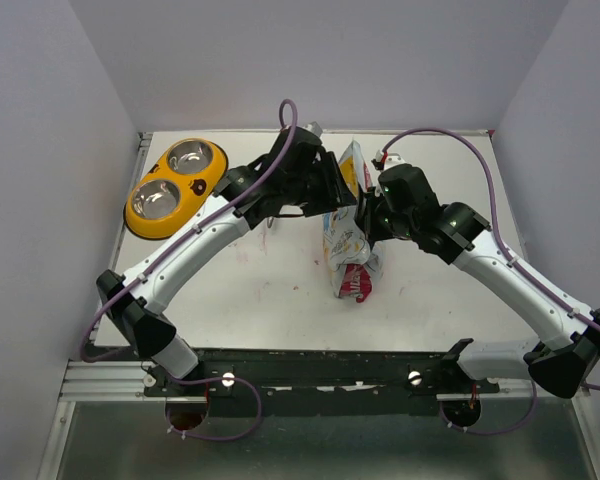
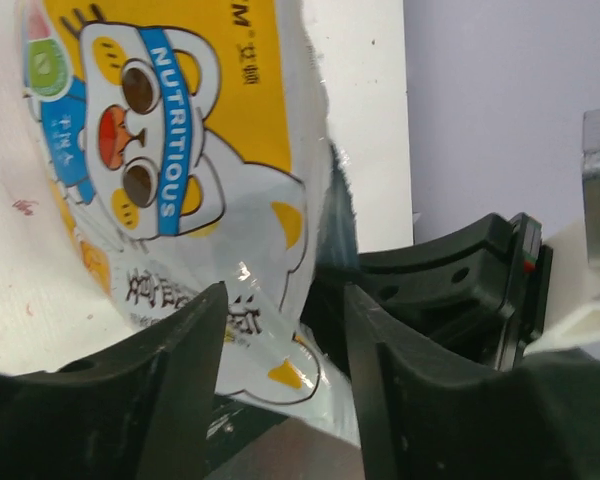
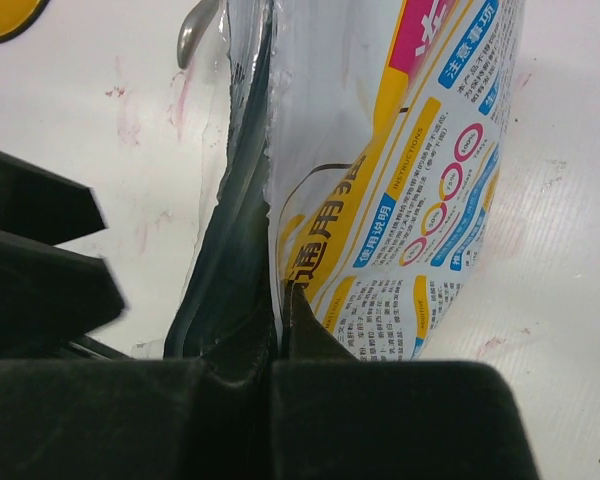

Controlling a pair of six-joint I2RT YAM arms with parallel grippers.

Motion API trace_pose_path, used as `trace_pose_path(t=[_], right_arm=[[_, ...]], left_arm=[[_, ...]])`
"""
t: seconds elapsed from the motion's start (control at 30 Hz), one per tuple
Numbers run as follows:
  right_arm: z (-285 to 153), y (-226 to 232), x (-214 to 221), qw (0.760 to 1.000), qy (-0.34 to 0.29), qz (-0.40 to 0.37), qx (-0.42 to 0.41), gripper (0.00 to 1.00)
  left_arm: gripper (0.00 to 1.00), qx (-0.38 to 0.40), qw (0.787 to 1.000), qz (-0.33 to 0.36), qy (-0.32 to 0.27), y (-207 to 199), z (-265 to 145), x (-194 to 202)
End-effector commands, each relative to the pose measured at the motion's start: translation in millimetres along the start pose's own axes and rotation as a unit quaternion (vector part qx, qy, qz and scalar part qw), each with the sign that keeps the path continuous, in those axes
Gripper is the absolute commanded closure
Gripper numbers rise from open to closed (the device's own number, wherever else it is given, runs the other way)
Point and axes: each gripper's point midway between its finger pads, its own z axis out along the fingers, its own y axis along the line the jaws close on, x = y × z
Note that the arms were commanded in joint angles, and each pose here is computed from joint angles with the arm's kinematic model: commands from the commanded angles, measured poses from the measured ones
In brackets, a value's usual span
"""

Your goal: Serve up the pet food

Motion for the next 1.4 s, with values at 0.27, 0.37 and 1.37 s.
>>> trace_pose_path(t=[0.27, 0.37, 1.37], right_arm=[[-21.5, 32.4, -23.7, 0.996, -0.045, 0.022, -0.080, 0.99], [-21.6, 31.5, -22.9, 0.996, -0.045, 0.024, -0.079, 0.99], [-33.7, -16.0, -49.3, 0.994, -0.091, 0.016, 0.059, 0.97]], left_arm=[[0.64, -0.048, 0.997, 0.053, -0.006, -3.8, 23.4, 6.6], [0.61, -0.049, 0.997, 0.060, -0.002, -3.3, 24.4, 9.9], [1.00, -0.052, 0.998, 0.045, 0.000, -9.7, 14.5, -3.0]])
